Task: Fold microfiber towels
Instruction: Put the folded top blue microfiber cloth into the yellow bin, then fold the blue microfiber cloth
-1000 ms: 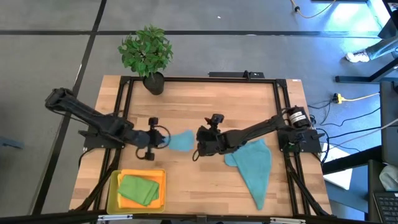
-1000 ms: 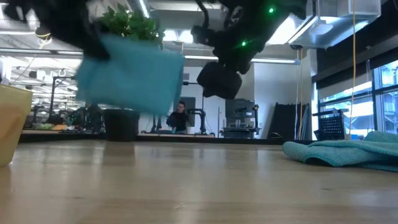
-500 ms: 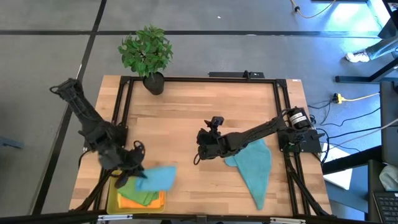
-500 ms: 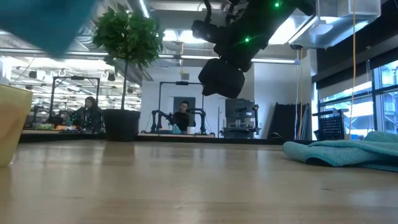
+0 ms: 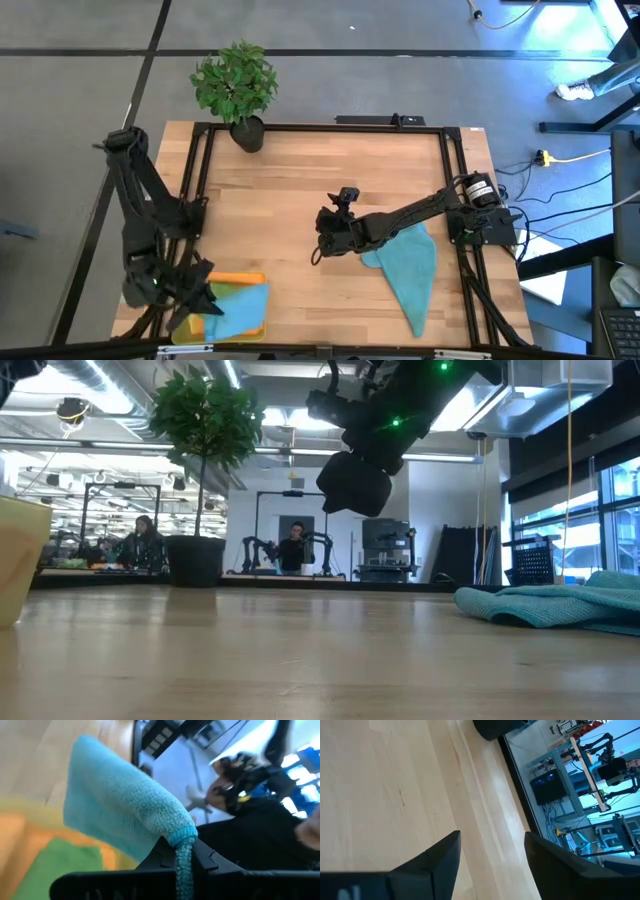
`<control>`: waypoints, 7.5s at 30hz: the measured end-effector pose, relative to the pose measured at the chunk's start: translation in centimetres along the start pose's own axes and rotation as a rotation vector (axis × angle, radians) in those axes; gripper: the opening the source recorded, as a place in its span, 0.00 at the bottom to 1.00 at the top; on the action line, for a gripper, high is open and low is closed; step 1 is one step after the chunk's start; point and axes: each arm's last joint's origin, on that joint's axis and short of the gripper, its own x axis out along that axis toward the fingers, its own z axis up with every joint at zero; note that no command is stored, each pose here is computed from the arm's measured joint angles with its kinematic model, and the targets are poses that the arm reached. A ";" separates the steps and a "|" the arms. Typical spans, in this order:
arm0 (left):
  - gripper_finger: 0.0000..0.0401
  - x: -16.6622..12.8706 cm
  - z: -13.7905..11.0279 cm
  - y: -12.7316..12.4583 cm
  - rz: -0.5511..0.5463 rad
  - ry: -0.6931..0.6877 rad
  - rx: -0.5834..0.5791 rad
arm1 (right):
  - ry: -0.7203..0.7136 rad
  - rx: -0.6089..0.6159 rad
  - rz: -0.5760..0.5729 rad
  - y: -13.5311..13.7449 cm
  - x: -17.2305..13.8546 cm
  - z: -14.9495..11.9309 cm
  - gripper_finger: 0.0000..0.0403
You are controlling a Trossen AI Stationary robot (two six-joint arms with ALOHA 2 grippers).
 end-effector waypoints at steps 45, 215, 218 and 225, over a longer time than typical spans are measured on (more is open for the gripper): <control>0.15 -0.3 -5.1 7.4 0.139 0.345 -0.398 | -0.043 0.018 0.032 0.1 0.0 0.7 0.55; 0.04 4.8 10.1 15.5 0.062 -0.428 0.908 | 0.403 0.338 0.960 0.9 -11.2 -8.8 0.65; 0.05 4.8 10.1 15.5 0.065 -0.430 0.921 | 0.477 0.354 0.929 1.5 -12.5 -9.5 0.65; 0.06 4.5 10.7 15.6 0.099 -0.479 0.920 | 0.601 0.394 0.868 4.2 -13.6 -11.4 0.65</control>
